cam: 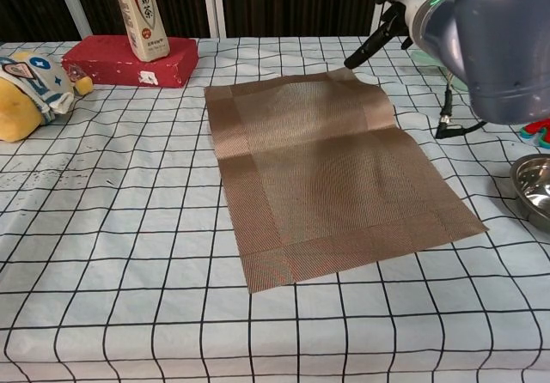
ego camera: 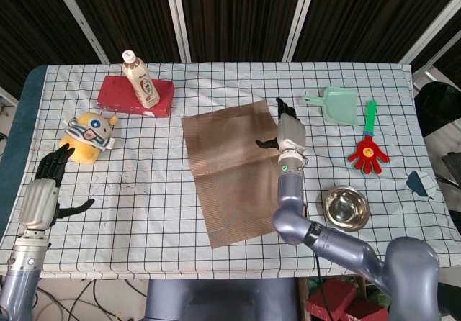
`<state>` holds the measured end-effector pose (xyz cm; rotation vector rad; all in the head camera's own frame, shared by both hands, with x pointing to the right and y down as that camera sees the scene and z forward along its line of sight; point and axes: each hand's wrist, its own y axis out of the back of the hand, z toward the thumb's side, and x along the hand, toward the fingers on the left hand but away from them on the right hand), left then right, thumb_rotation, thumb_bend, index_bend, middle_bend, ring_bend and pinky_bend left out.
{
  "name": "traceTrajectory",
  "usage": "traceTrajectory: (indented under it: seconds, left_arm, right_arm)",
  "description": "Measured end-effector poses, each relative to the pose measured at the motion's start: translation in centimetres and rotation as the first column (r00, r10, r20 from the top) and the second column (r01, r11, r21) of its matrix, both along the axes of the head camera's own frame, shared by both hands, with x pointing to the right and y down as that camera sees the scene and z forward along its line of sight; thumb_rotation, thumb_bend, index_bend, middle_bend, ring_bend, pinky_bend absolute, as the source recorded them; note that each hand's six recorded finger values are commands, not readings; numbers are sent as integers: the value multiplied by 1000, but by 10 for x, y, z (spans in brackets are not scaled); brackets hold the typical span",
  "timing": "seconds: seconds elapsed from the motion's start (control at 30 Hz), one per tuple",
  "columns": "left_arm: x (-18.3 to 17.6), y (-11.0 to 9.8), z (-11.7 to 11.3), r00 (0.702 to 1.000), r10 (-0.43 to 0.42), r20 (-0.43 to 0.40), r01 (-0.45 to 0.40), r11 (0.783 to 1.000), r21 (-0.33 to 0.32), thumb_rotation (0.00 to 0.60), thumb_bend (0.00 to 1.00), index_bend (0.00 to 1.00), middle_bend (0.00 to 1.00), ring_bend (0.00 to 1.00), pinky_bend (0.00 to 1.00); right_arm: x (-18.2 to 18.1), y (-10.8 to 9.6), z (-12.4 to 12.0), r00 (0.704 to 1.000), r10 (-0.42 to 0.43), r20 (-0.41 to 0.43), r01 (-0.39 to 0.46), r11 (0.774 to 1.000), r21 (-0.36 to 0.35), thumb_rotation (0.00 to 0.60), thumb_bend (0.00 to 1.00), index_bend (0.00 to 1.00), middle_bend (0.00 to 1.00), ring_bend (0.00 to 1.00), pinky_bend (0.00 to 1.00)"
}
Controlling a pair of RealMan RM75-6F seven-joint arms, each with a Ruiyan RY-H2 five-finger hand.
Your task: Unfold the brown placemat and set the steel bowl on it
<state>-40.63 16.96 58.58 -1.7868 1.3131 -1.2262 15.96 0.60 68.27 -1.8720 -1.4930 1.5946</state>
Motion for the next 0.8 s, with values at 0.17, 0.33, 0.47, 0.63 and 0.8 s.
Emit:
traceTrajectory:
  seconds: [0.17, 0.33, 0.47, 0.63, 0.8]
  left_arm:
    - [0, 1, 1, 1000, 11, 11, -11, 1000, -3, 600, 70, 0, 0, 0, 0]
    - [0, 3, 1, 999, 27, 36, -27, 1000, -9, 600, 62, 0, 0, 0, 0]
    - [0, 4, 2, 997, 39, 61, -38, 999, -13, 600, 49, 0, 0, 0, 0]
    - [0, 6, 5, 993, 61, 99, -58, 998, -24, 600, 49, 0, 0, 0, 0]
    - [1, 8, 7, 989, 83, 126, -79, 996, -38, 600, 49, 0, 0, 0, 1]
  right_arm:
    - [20, 10, -15, 997, -58, -51, 60, 997, 42, 600, 0, 0, 52, 41, 185]
    - [53, 29, -34, 982, -132, -135, 144, 986, 81, 600, 0, 0, 34, 26, 184]
    - [83, 53, -49, 970, -175, -170, 193, 976, 97, 600, 17, 0, 27, 20, 183]
    - [116, 79, -67, 934, -240, -263, 283, 949, 137, 600, 50, 0, 20, 16, 183]
    - [162, 122, -84, 890, -278, -361, 346, 928, 138, 600, 50, 0, 18, 14, 182]
